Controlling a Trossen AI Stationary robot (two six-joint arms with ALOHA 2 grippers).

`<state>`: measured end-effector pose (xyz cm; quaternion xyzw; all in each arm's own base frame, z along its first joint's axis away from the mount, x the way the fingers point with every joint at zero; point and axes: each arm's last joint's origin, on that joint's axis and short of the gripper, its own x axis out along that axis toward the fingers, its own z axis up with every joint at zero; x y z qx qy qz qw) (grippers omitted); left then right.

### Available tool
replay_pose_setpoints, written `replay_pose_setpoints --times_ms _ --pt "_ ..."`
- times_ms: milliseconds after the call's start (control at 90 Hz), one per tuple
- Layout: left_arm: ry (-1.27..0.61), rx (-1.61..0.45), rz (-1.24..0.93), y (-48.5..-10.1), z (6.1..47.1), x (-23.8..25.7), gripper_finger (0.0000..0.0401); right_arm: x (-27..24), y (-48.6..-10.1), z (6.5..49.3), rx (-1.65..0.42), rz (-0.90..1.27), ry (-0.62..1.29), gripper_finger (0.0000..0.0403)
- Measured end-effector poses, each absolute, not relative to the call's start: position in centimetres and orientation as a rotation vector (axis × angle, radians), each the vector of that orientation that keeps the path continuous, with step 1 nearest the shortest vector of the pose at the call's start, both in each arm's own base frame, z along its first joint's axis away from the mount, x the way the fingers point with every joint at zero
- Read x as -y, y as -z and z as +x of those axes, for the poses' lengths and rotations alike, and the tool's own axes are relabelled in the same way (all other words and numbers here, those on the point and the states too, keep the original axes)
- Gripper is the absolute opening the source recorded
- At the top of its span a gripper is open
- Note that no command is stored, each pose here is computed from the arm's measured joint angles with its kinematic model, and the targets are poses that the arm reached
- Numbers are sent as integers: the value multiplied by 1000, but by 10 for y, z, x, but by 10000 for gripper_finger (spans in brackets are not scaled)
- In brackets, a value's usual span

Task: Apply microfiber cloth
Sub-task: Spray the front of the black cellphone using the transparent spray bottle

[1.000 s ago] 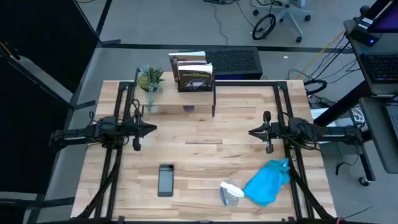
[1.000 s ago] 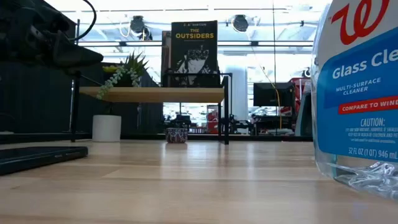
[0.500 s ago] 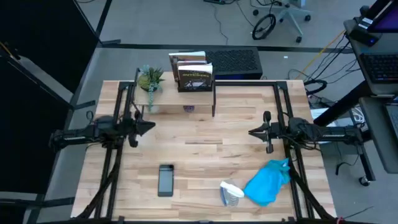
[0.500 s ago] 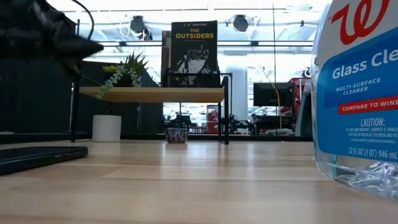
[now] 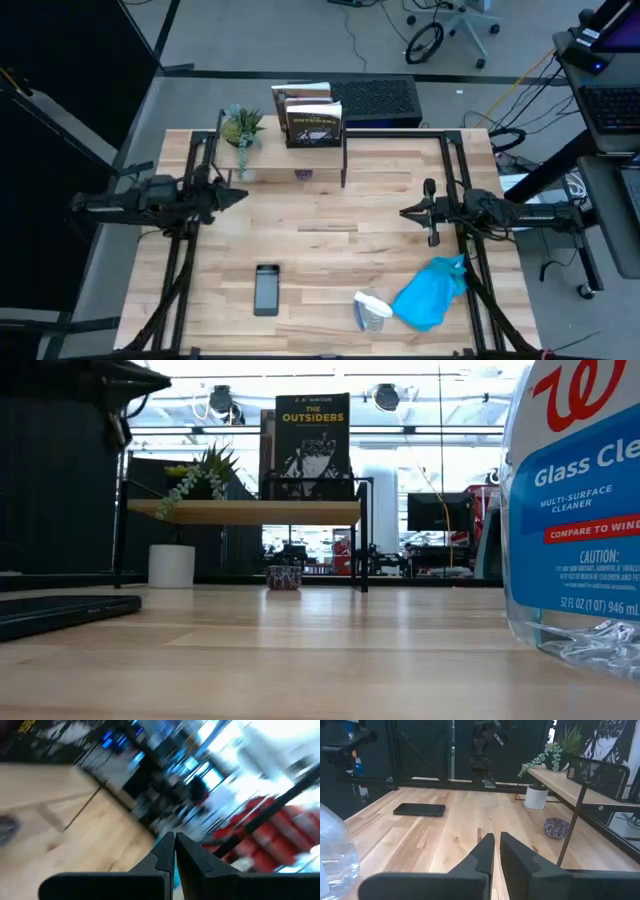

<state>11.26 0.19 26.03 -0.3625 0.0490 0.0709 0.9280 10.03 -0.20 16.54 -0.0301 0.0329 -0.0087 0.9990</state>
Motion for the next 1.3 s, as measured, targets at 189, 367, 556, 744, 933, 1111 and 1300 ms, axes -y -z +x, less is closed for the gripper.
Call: replay_pose_setpoints --times_ms 189,367,556,744,933,1111,1300 --pt "-237 -586 -800 -256 149 14 0 2 -165 100 -67 -60 17 15" --pt "-225 -877 -924 -228 173 43 0 2 -165 100 -66 -60 17 15" --pt "-295 -1068 -1004 -207 173 75 0 2 -165 100 -66 -60 17 15" --pt "-340 -1132 -1087 -199 168 100 0 2 -165 100 -66 -60 17 15" --pt "-408 -1136 -1132 -193 168 109 0 2 -165 100 -66 -60 17 15" --pt "-414 -1135 -1142 -185 175 114 38 2 -165 100 -67 -60 17 15" --pt "-394 -1162 -1193 -154 174 115 125 2 -165 100 -66 -60 17 15"
